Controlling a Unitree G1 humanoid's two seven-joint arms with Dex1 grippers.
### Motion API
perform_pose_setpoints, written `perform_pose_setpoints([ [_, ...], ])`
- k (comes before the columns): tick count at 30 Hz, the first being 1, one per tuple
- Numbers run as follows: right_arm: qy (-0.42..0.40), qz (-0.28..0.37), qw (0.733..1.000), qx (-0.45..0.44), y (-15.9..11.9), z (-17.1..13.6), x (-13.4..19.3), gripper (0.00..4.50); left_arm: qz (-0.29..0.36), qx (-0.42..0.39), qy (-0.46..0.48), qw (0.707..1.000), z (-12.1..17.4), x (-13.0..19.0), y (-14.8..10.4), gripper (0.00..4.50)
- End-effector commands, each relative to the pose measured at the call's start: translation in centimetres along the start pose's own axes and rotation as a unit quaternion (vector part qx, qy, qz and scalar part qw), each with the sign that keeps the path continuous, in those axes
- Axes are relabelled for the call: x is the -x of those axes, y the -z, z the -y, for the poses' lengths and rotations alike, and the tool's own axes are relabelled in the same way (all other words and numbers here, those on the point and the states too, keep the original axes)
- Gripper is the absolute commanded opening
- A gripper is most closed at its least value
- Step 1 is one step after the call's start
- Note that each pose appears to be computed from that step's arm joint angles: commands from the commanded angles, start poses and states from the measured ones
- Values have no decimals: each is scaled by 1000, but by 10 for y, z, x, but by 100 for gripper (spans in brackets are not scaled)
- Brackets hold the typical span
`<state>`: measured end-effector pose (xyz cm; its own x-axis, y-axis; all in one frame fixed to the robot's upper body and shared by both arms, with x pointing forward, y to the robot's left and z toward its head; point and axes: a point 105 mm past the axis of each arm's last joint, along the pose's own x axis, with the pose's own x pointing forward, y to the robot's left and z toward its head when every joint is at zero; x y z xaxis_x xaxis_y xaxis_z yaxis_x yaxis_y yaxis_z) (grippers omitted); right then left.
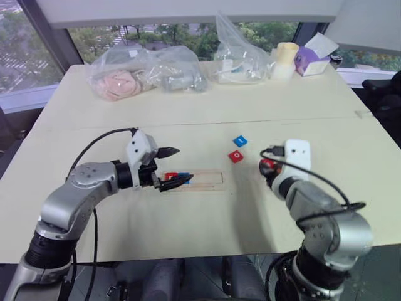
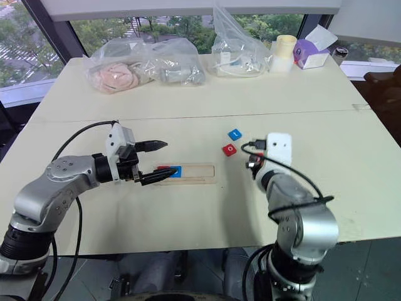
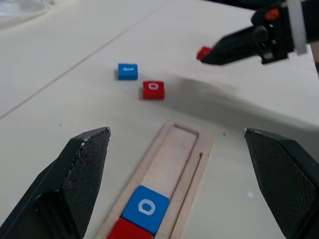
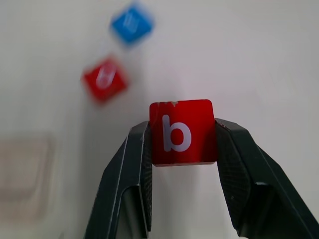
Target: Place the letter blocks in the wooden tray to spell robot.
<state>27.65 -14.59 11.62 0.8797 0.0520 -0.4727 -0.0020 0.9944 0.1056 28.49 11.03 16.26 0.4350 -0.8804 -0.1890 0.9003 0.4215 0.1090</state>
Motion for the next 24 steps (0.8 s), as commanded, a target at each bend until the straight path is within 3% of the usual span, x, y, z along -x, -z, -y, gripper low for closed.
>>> perform_pose_setpoints([
  [1,-24,-7,1000,-5,12,-16,8,120,6,-28,5,1000,-1,-2,-6,450],
  [6,-12,-19,1000,-13,18,-11,3,120,7,-28,4,1000,-1,-3,-6,450],
  [12,-17,-14,1000,-10,14,-14,0,429,3,-25,-6,1000,-4,1,-3,450],
  [13,-16,-11,1000,-5,11,-14,0,446,2,-25,-8,1000,-4,1,-2,450],
  [16,-23,12,1000,-9,1,-14,0,446,-1,-25,-11,1000,-7,3,-1,450],
  [18,-52,65,997,-1,-21,-10,5,446,-7,-27,-6,1000,-8,8,-2,450],
  [21,-164,122,974,96,-47,-1,15,446,-31,-25,58,997,8,18,-2,450],
  [24,-288,87,933,196,-33,2,27,446,-47,-19,110,993,23,25,-3,450],
])
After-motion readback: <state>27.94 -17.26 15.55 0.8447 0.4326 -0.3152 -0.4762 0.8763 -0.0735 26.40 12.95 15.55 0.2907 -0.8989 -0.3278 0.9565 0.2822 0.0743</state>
